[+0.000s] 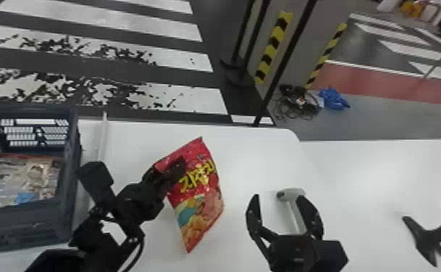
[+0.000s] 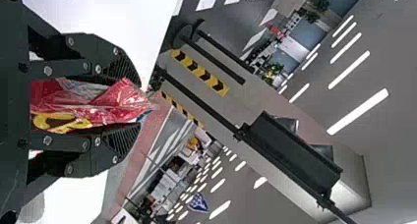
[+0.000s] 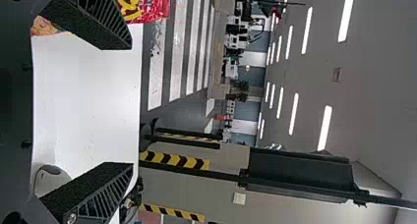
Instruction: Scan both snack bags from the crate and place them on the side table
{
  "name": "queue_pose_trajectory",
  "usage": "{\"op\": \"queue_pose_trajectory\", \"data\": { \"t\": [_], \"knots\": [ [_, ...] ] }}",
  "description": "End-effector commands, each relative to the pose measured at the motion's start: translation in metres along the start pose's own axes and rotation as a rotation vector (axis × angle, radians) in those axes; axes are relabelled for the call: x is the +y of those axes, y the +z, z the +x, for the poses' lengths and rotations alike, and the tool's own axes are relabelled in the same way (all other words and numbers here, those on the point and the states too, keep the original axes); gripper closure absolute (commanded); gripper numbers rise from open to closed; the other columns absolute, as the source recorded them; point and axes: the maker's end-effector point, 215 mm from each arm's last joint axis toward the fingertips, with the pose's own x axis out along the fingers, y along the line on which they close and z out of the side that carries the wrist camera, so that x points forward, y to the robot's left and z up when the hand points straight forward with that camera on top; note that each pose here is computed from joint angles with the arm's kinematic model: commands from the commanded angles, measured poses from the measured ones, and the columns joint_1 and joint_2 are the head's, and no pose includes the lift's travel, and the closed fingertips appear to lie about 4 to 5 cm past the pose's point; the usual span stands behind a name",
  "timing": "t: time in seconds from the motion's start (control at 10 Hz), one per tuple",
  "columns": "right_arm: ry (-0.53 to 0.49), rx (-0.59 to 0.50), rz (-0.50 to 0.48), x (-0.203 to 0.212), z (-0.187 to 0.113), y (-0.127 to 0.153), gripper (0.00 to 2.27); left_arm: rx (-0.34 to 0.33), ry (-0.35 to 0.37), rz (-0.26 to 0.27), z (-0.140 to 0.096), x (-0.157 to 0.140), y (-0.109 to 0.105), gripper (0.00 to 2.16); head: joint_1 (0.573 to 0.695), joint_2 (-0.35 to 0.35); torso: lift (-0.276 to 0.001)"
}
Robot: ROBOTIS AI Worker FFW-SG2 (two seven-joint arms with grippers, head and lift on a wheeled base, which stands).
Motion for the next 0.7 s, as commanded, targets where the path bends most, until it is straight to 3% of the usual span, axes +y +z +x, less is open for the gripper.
{"op": "queue_pose_trajectory", "data": {
  "t": [0.0,0.2,0.3,0.4,0.5,0.6],
  "knots": [
    [-0.002,-0.001,0.000,-0.001,0.000,0.000,0.08,0.027,-0.001,0.003,-0.002,0.001,-0.006,0.03,0.695,-0.350,-0.098],
    [-0.002,0.007,0.000,0.000,0.002,-0.002,0.08,0.056,0.049,0.022,0.002,0.014,-0.008,0.03,0.695,-0.350,-0.098],
    [-0.002,0.006,0.000,0.000,0.003,-0.001,0.08,0.114,0.052,0.027,0.001,0.016,-0.023,0.03,0.695,-0.350,-0.098],
    [-0.004,0.007,-0.001,-0.001,0.003,-0.002,0.08,0.125,0.056,0.065,0.000,0.017,-0.024,0.03,0.695,-0.350,-0.098],
    [-0.005,0.007,-0.002,-0.002,0.003,-0.002,0.08,0.106,0.051,0.128,0.001,0.008,-0.010,0.02,0.695,-0.350,-0.098],
    [-0.005,0.007,-0.002,-0.002,0.003,-0.002,0.08,0.147,0.061,0.244,0.001,-0.001,-0.010,0.02,0.695,-0.350,-0.098]
  ]
}}
